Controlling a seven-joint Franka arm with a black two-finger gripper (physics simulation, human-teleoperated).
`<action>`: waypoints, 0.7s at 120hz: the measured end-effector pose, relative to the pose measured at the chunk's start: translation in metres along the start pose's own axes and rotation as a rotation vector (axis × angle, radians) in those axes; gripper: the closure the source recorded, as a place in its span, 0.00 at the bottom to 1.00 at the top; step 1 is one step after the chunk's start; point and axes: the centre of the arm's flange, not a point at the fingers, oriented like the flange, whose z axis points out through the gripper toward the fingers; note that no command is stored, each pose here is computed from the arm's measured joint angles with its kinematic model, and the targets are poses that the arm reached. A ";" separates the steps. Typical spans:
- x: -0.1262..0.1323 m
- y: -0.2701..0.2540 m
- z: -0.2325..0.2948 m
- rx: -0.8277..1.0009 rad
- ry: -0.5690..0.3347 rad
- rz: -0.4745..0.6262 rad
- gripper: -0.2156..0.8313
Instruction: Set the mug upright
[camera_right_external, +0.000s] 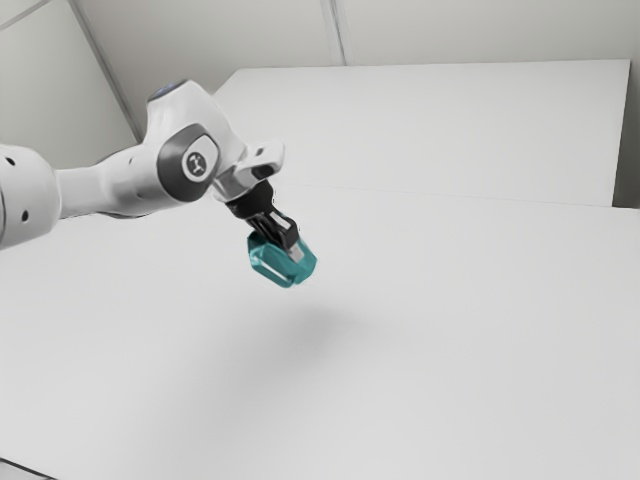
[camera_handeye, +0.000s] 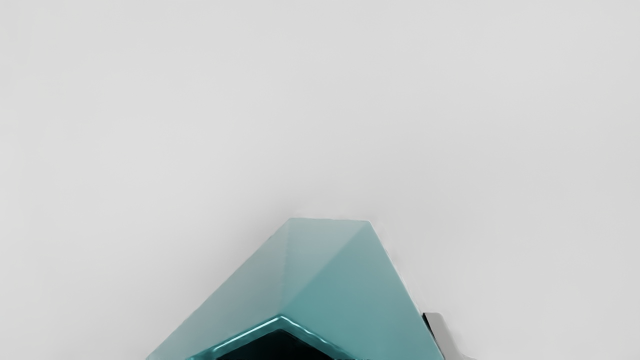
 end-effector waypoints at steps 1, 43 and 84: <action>-0.001 -0.003 -0.001 0.008 -0.004 -0.004 0.96; -0.007 -0.060 0.027 0.211 -0.199 -0.072 0.96; 0.006 -0.038 0.047 0.250 -0.240 -0.079 0.96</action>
